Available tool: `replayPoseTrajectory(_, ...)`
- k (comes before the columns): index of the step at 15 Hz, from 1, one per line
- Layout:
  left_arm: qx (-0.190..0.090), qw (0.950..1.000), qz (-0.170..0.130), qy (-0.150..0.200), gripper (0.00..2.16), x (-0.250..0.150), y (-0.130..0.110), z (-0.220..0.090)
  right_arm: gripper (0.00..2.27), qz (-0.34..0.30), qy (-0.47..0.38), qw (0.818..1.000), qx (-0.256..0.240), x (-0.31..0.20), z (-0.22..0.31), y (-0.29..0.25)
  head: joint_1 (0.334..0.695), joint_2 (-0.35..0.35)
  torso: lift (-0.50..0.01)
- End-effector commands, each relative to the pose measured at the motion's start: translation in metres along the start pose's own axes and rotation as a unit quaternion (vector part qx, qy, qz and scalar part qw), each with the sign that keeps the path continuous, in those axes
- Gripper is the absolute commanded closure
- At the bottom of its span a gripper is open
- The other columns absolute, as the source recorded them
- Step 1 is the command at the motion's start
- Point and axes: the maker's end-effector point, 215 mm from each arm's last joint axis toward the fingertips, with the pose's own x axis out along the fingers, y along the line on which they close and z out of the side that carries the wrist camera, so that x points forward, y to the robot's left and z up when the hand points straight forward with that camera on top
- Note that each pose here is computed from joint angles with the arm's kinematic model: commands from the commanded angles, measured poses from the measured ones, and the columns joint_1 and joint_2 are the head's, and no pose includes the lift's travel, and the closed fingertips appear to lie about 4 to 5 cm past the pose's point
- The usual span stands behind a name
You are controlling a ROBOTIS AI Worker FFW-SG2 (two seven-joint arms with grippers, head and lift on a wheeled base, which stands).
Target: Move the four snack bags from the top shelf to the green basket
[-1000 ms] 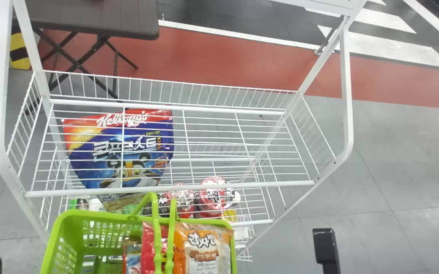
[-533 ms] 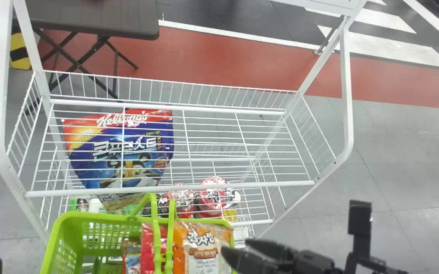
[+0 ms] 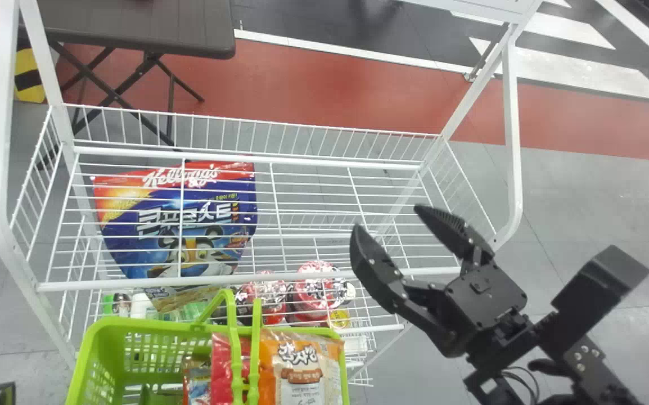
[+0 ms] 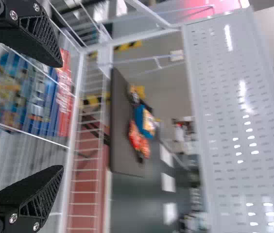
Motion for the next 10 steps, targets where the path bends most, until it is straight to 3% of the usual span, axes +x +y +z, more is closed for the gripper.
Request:
replayPoseTrajectory(1, -0.001, 1.0, -0.002, 0.0, 1.28, 0.002, 0.0, -0.001, 0.07, -0.009, -0.045, 0.999, -0.025, 0.007, 0.011, 0.016, 0.695, -0.35, 0.0)
replayPoseTrajectory(10, -0.001, 1.0, -0.006, -0.001, 1.28, 0.0, 0.001, -0.001, 0.07, -0.022, -0.017, 1.0, 0.015, 0.01, -0.016, 0.011, 0.695, -0.35, 0.0)
